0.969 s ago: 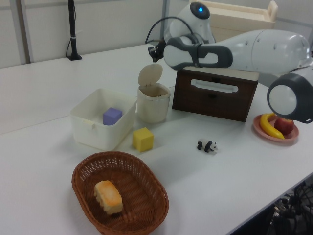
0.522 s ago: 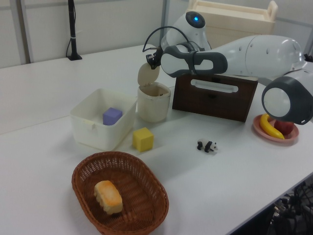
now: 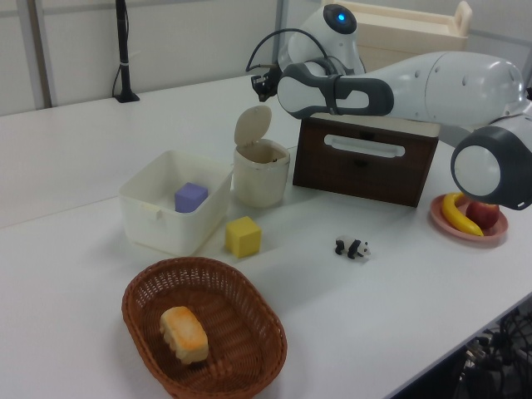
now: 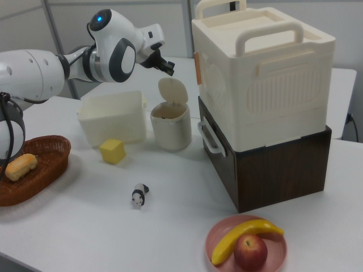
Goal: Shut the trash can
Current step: 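Lower the gripper behind the raised lid of the trash can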
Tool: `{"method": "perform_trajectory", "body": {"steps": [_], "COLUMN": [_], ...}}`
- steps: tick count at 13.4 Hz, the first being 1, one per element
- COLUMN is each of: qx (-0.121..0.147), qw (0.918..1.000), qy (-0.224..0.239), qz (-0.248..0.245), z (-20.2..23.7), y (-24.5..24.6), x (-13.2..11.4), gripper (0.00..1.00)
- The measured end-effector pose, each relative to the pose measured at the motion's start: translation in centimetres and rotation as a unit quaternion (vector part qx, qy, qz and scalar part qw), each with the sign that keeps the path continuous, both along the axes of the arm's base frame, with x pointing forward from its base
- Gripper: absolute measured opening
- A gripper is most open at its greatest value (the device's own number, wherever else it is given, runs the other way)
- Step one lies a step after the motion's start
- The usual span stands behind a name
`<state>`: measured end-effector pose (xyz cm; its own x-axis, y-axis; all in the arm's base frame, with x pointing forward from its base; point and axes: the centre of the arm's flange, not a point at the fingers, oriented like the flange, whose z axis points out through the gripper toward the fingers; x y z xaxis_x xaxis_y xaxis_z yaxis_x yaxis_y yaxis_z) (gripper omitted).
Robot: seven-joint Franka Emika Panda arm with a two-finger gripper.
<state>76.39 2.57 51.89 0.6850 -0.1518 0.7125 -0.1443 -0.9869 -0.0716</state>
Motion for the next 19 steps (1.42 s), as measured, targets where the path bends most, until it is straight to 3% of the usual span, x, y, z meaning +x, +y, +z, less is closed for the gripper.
{"method": "perform_trajectory", "body": {"steps": [8, 19], "qx": [0.008, 0.009], "qw": [0.9999, 0.9996], "qy": [-0.006, -0.025], "qz": [-0.006, -0.006], "z": [-1.9, -0.4], "y": [0.2, 0.2], "x": [0.6, 1.0], "gripper": [0.01, 0.01]}}
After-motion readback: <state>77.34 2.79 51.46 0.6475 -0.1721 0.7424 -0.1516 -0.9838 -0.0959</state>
